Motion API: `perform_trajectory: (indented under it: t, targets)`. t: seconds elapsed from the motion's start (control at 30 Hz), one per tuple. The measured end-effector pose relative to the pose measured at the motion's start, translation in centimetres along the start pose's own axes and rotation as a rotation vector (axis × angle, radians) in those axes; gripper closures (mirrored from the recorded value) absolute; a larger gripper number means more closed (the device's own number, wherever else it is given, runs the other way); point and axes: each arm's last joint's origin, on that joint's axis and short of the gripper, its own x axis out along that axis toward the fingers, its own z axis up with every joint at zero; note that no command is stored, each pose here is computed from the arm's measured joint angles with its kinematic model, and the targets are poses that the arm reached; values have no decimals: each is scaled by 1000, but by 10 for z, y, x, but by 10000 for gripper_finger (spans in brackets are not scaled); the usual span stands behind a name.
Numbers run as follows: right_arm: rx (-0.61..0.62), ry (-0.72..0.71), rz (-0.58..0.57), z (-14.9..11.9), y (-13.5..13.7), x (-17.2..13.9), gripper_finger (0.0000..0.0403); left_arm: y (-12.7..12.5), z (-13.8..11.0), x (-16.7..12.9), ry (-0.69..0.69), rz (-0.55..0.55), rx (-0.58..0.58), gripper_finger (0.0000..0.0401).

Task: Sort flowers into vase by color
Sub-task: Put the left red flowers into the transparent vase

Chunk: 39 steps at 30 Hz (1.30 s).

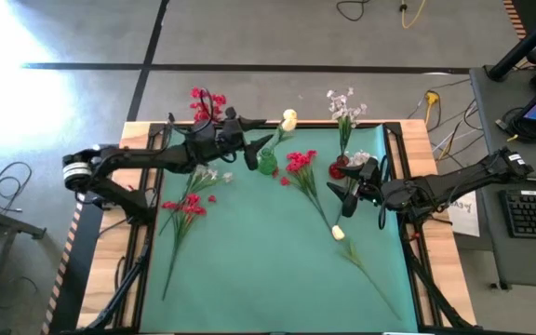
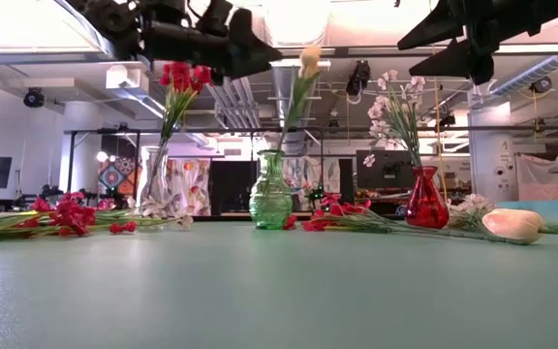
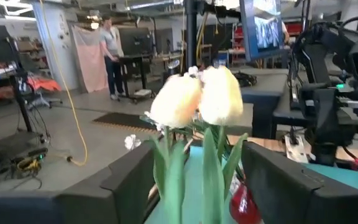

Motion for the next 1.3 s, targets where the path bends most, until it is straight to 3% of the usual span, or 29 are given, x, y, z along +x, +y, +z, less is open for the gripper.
perform_trajectory:
  t: [0.23, 0.5, 0.9, 1.07, 1.3]
  targets:
    - [45, 31, 19, -4, 3, 4, 100, -10, 21, -31, 113, -49, -30, 155]
    - [22, 104, 42, -4, 19, 18, 108, -53, 31, -69, 251, -227, -11, 159]
    - [3, 309, -67, -5, 36, 35, 110, -103, 5, -120, 724, -307, -216, 159]
    - [5, 347, -67, -11, 39, 39, 114, -111, -14, -143, 1017, -182, -346, 160]
    - [9, 352, -66, -12, 40, 41, 117, -113, -40, -172, 1357, 229, -440, 160]
